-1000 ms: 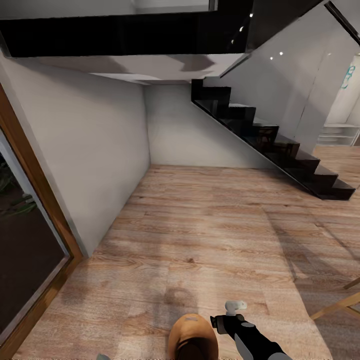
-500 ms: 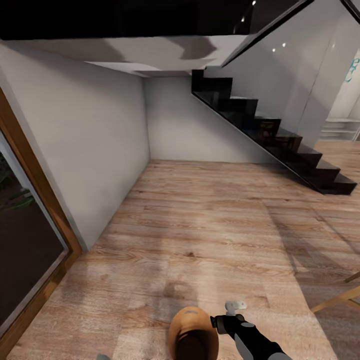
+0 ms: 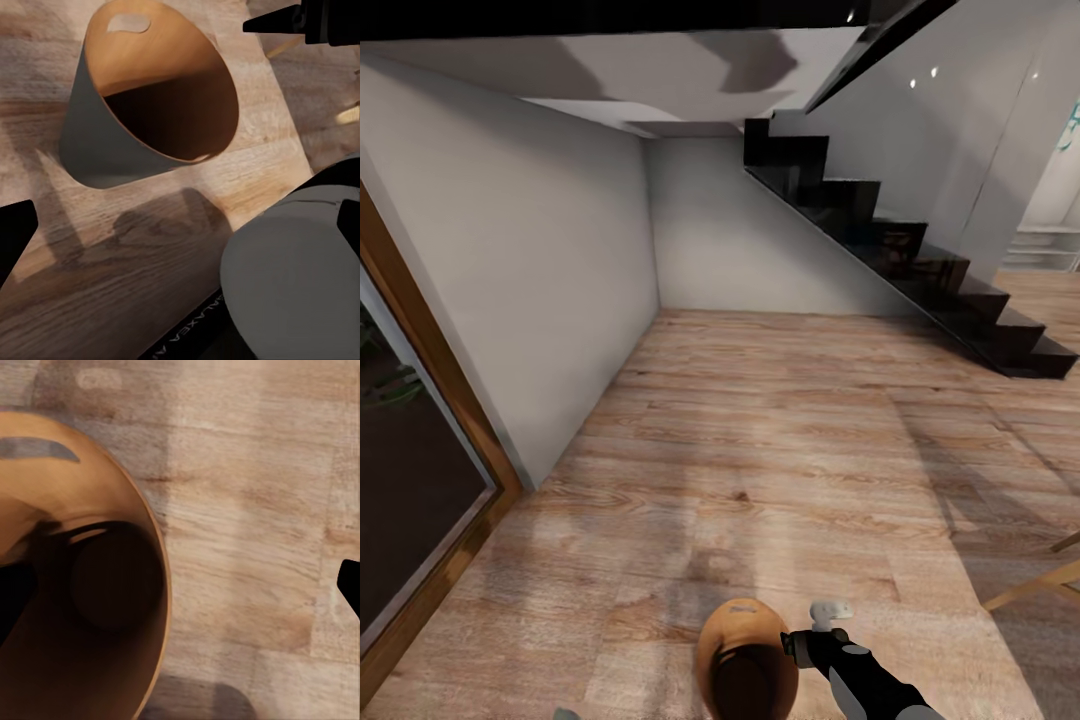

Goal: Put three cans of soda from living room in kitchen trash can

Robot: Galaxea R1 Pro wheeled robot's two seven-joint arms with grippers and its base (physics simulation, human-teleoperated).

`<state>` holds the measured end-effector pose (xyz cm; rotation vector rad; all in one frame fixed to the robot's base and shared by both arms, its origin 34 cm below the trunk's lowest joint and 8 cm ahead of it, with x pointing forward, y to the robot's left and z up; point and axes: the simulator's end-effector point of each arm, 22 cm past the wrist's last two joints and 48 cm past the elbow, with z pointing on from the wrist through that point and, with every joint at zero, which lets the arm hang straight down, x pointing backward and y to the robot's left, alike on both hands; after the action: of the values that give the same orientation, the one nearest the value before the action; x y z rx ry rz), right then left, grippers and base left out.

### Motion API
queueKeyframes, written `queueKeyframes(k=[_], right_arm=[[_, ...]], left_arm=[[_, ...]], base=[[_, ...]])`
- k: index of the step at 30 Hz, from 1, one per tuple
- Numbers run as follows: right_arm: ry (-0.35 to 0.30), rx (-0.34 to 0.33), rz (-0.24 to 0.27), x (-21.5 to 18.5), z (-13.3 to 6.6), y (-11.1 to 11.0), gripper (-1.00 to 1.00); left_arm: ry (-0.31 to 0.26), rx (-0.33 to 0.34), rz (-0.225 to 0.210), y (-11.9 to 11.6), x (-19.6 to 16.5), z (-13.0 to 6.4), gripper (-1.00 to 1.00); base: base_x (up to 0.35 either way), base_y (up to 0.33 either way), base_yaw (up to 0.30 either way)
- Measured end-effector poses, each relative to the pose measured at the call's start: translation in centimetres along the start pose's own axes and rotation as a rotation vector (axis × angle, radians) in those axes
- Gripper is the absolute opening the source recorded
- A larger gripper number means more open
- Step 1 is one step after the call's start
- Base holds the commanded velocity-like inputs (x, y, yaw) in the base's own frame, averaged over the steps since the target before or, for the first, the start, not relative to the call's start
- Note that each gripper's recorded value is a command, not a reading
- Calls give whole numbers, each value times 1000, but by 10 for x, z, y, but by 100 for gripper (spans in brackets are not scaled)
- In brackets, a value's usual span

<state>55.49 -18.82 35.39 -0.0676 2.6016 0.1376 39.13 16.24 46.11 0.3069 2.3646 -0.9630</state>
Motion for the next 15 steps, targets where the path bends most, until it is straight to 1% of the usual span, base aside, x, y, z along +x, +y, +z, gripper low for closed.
queueKeyframes(k=[15], right_arm=[[24,-1,3,34,29,-3,100]], left_arm=[[17,0,-17,17,31,18,100]], base=[[0,0,0]])
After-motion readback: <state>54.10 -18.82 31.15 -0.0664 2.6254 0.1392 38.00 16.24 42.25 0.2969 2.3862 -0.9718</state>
